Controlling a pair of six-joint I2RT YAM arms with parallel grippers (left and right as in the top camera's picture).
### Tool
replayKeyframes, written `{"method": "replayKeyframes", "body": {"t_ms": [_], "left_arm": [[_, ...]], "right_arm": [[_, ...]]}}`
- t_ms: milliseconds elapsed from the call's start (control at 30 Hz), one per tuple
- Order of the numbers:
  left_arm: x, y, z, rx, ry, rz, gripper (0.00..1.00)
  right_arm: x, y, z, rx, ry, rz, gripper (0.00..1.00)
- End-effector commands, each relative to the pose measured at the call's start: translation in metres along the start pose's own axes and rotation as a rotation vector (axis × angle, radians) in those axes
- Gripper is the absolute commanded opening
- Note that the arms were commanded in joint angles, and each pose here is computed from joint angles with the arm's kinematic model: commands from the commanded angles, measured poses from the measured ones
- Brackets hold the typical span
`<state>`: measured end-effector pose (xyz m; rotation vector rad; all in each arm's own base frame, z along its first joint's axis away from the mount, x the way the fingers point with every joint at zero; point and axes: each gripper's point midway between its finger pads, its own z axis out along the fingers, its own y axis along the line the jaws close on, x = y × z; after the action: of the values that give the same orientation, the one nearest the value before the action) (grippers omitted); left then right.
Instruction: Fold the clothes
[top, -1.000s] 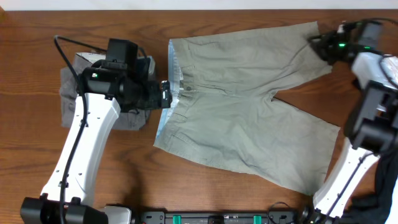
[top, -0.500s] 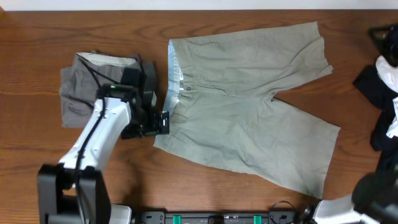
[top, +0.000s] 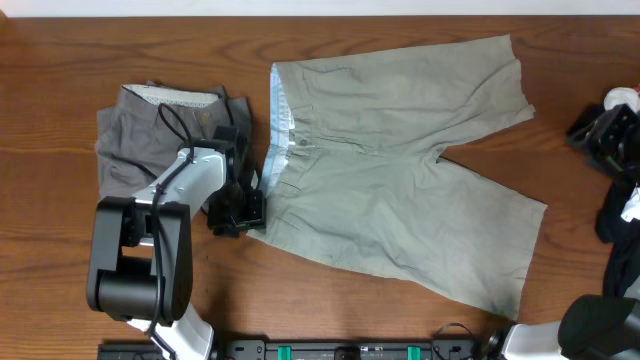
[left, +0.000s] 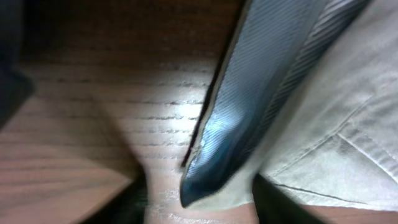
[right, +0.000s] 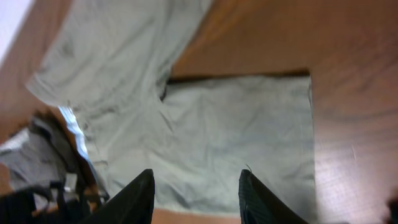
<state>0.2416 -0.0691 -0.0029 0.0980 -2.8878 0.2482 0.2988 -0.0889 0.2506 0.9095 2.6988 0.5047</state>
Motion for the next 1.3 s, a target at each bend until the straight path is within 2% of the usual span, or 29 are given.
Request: {"method": "replayKeyframes", "body": {"t_ms": [0,100,167,333,500,667,767,900,967,1033,1267], "left_arm": [[0.005,0.0,0.014,0.017,0.05,-0.006,0.33],[0.004,0.0,0.014,0.017,0.047,-0.006,0.11],[0.004,0.0,0.014,0.017,0.047,-0.006,0.06],[0.004,0.0,0.014,0.017,0.047,-0.006,0.06],[0.003,0.0,0.014,0.017,0.045,-0.005,0.06],[0.001,0.0,0.014,0.019,0.037,-0.003,0.06],[0.001,0.0,0.014,0.019,0.036,-0.003,0.06],[-0.001,-0.001,0.014,0.02,0.029,-0.002,0.06],[-0.002,-0.001,0.014,0.021,0.025,-0.001,0.06],[-0.003,-0.001,0.014,0.022,0.021,0.0,0.06],[-0.003,-0.001,0.014,0.022,0.019,0.001,0.06]], "right_arm": [[0.016,0.0,0.011,0.028,0.067,-0.07,0.43],[0.033,-0.007,0.028,0.064,0.146,-0.067,0.43],[0.047,-0.014,0.043,0.079,0.212,-0.046,0.43],[0.088,-0.047,0.076,0.141,0.383,0.066,0.4],[0.111,-0.079,0.102,0.203,0.437,0.183,0.41],[0.127,-0.104,0.119,0.237,0.426,0.282,0.43],[0.137,-0.129,0.117,0.345,0.403,0.313,0.45],[0.141,-0.134,0.115,0.36,0.339,0.348,0.47],[0.143,-0.137,0.114,0.38,0.308,0.386,0.57],[0.146,-0.135,0.118,0.365,0.285,0.423,0.63],[0.162,-0.147,0.137,0.351,0.256,0.489,0.66]]}}
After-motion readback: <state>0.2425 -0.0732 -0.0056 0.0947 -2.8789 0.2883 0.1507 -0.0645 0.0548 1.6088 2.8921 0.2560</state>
